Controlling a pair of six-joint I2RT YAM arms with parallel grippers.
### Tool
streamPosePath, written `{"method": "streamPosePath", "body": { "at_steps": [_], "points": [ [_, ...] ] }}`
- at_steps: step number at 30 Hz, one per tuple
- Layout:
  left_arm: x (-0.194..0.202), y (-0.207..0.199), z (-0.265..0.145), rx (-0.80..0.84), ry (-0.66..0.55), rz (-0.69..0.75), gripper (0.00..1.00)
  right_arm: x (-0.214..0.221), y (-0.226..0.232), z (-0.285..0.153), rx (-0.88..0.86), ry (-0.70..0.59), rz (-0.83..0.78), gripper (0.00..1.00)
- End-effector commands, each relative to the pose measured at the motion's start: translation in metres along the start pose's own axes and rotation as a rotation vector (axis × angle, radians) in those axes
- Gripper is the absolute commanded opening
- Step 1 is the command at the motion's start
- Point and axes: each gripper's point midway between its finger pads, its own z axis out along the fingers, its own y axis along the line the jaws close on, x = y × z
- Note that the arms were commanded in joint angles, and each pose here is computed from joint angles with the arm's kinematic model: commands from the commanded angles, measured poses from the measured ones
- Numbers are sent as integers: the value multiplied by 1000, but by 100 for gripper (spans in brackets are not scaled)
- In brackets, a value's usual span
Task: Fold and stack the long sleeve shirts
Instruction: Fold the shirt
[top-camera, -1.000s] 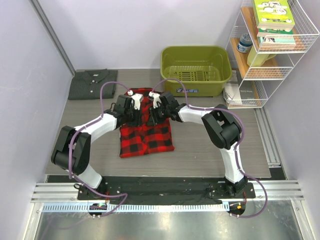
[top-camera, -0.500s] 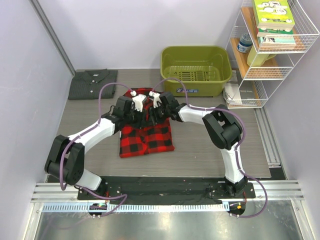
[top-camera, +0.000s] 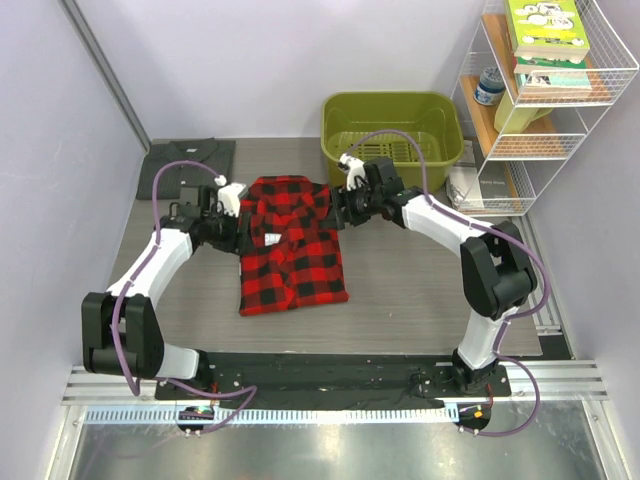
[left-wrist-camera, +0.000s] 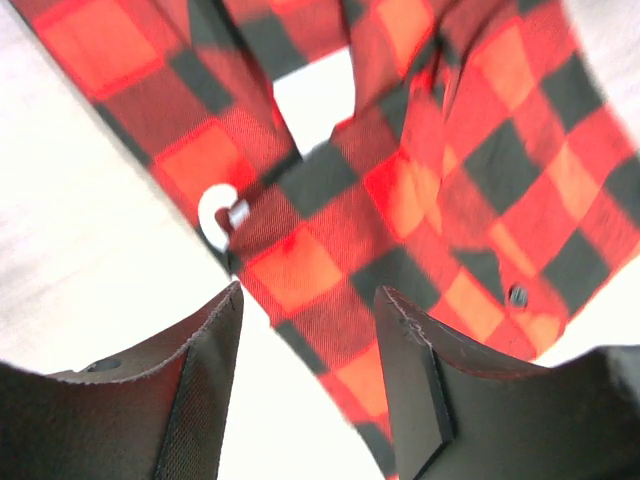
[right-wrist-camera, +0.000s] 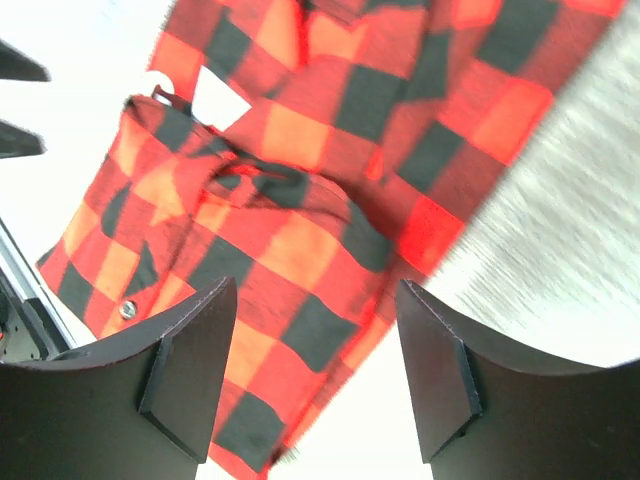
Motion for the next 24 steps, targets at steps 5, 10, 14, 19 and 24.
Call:
{"method": "streamPosePath", "body": {
  "at_steps": [5, 10, 14, 19, 24],
  "points": [
    [37, 13, 6, 18, 150, -25, 58, 47, -19, 13, 1, 118, 88, 65],
    [42, 29, 21, -8, 203, -65, 57, 50, -28, 33, -13, 135, 117, 55],
    [43, 34, 29, -2, 221, -95, 54, 44, -26, 39, -35, 128, 123, 46],
    [42, 31, 28, 12, 219, -100, 54, 51, -18, 35, -63, 151, 171, 39],
    [43, 30, 27, 11, 218, -108, 54, 47, -11, 27, -72, 141, 194, 37]
  ]
}}
